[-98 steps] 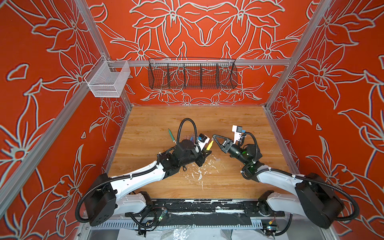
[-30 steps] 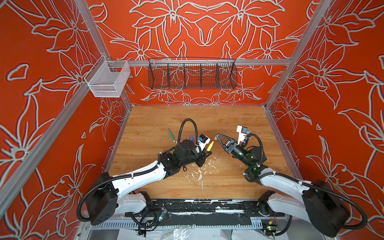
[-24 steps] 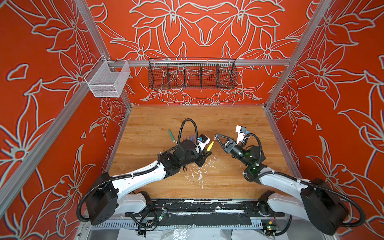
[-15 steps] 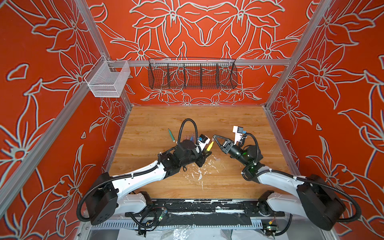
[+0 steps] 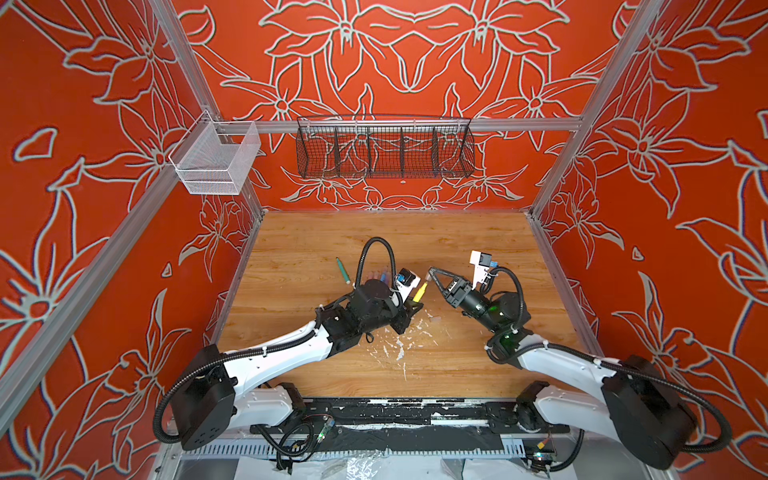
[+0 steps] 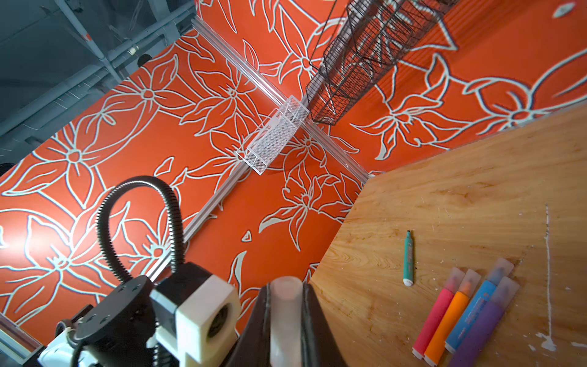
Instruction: Insert the pens into the pen caps
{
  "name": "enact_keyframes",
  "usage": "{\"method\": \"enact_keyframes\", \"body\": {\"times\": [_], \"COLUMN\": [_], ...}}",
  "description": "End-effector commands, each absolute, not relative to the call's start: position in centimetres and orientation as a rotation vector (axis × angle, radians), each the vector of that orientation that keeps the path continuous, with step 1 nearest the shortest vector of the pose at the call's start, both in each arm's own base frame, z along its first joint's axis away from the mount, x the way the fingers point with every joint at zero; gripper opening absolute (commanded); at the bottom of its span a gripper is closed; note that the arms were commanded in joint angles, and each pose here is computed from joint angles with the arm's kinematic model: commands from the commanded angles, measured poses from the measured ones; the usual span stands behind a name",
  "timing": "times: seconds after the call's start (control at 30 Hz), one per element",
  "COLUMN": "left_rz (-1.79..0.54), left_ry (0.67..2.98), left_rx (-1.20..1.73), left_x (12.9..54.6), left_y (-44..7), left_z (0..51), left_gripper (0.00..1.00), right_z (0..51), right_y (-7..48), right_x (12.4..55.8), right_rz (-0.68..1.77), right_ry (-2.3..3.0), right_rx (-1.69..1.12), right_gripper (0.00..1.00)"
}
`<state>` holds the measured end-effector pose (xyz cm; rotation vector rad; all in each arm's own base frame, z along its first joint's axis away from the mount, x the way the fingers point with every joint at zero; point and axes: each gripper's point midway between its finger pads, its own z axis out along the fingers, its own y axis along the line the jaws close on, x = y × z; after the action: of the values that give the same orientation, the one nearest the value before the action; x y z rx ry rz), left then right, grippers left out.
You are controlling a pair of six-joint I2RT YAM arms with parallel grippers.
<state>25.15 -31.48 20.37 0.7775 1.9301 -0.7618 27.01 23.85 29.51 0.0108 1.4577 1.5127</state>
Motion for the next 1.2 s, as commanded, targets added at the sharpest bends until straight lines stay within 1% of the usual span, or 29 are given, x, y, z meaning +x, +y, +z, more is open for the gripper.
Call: {"method": "enact_keyframes", "body": {"times": [0.0, 0.47, 1.17], "left_rz": [-0.775, -0.758, -0.757], "left_ry": [1.885, 1.890, 1.881], "left_rx": [0.794, 0.782, 0.778], "left_x": [25.1, 25.3, 25.2], "left_y": [-32.0, -31.8, -31.6], "left_z": [21.8, 21.7, 22.0], "left_gripper": [0.00, 0.00, 0.00], "right_z": [29.9, 29.0, 29.5], "right_y": [23.5, 25.0, 24.2], "right_x": [26.8, 27.1, 26.8], "right_rz": [1.493, 1.563, 1.533], "right_ry": [1.440, 1.468, 1.449], "right_rx": [0.014, -0.015, 0.002], "right_gripper": [0.00, 0.00, 0.00]}}
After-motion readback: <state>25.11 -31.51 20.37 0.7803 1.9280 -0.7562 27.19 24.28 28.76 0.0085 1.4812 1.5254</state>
